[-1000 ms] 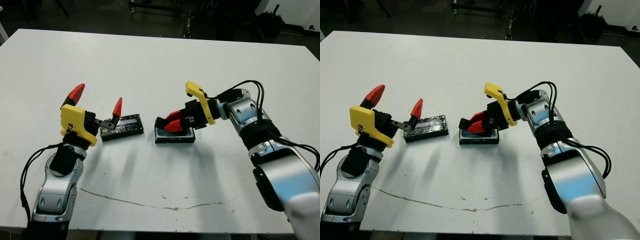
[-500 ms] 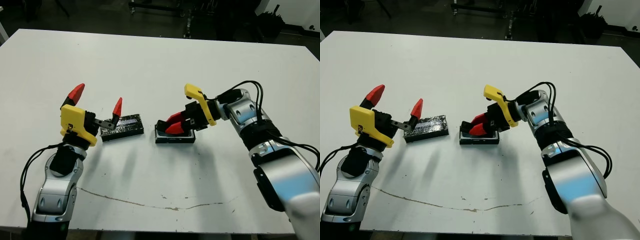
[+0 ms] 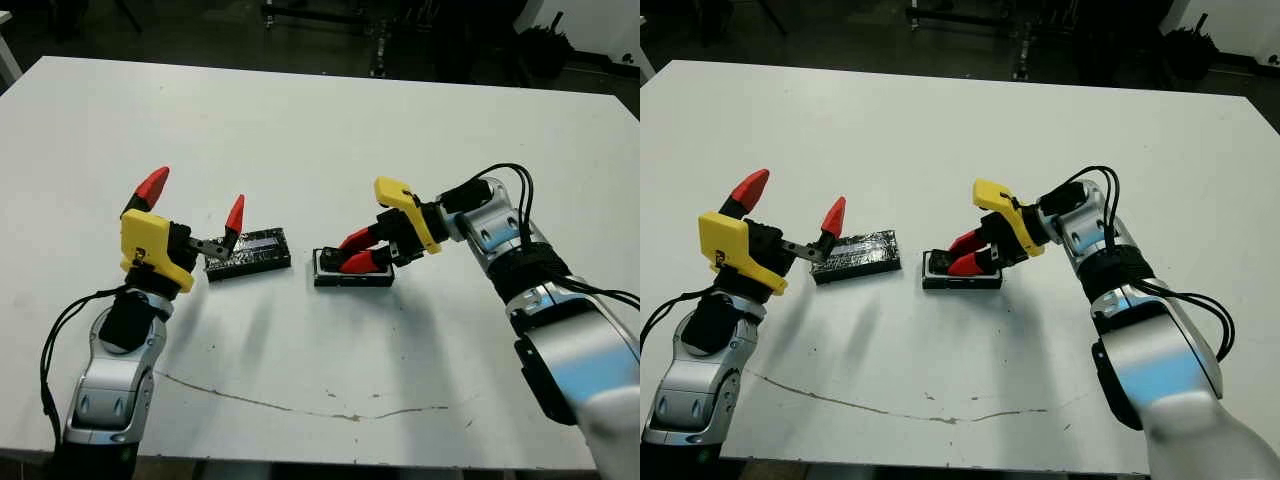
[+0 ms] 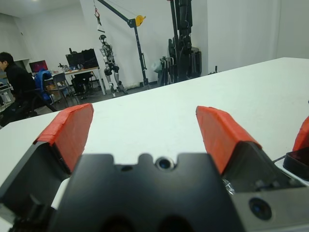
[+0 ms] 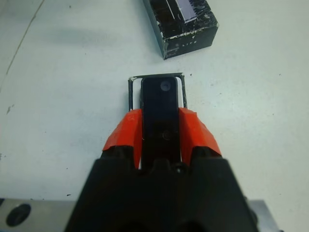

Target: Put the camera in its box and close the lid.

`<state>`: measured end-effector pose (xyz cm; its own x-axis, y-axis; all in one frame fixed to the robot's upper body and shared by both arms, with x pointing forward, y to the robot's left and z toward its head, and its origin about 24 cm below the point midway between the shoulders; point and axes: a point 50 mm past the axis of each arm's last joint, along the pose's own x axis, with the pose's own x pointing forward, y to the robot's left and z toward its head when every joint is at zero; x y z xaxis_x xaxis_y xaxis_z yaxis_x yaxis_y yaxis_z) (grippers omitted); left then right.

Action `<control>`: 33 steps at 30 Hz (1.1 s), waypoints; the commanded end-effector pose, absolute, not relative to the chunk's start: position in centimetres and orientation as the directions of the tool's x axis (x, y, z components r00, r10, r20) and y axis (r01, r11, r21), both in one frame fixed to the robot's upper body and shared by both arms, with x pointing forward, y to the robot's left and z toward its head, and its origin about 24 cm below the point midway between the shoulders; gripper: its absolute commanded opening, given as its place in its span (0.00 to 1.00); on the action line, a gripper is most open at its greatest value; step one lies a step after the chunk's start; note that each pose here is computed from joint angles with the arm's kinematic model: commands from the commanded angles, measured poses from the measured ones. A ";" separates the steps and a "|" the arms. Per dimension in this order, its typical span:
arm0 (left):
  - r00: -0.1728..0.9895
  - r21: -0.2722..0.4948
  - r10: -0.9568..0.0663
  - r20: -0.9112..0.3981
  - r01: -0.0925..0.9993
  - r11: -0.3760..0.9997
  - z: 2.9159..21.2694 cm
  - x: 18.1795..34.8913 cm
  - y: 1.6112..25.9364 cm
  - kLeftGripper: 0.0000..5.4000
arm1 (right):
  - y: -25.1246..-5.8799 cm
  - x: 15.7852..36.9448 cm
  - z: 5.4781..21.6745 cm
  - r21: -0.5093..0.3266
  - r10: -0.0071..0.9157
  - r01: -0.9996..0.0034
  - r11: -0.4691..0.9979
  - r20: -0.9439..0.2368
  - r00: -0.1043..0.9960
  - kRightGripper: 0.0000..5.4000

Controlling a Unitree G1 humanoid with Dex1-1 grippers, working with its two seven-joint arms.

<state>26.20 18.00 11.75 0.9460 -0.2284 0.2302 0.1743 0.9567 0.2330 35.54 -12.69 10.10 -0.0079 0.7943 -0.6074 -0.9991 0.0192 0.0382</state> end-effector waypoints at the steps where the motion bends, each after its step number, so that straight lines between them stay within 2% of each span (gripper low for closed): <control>1: 0.952 0.238 -0.224 0.208 0.172 0.956 11.4 26.1 18.2 1.00 | -15.4 35.5 9.4 0.062 0.746 -0.994 0.095 -0.666 0.029 0.31; 8: 0.953 0.235 -0.223 0.206 0.173 0.956 11.4 26.0 18.2 1.00 | -15.0 35.5 9.7 0.063 0.730 -0.996 0.070 -0.684 0.009 0.31; 18: 0.950 0.241 -0.227 0.213 0.174 0.955 11.3 26.0 18.2 1.00 | -14.8 36.0 11.6 -0.107 0.687 -0.994 0.019 -0.721 0.091 0.58; 26: 0.949 0.235 -0.234 0.210 0.183 0.955 11.4 26.1 18.2 1.00 | -15.6 36.0 13.0 -0.110 0.754 -0.991 0.072 -0.645 0.126 0.79; 29: 0.949 0.239 -0.236 0.208 0.184 0.953 11.4 26.1 18.2 1.00 | -16.0 35.9 13.9 -0.153 0.763 -0.985 0.075 -0.627 0.156 0.87; 33: 0.949 0.246 -0.234 0.209 0.181 0.952 11.4 26.1 18.1 1.00 | -16.7 35.7 15.2 -0.138 0.809 -0.986 0.094 -0.566 0.157 0.96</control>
<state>26.18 17.92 11.75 0.9439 -0.2333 0.2335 0.1793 0.9563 0.2309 35.92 -15.79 15.03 0.1499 0.8005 -0.5803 -0.9851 0.0706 -0.1570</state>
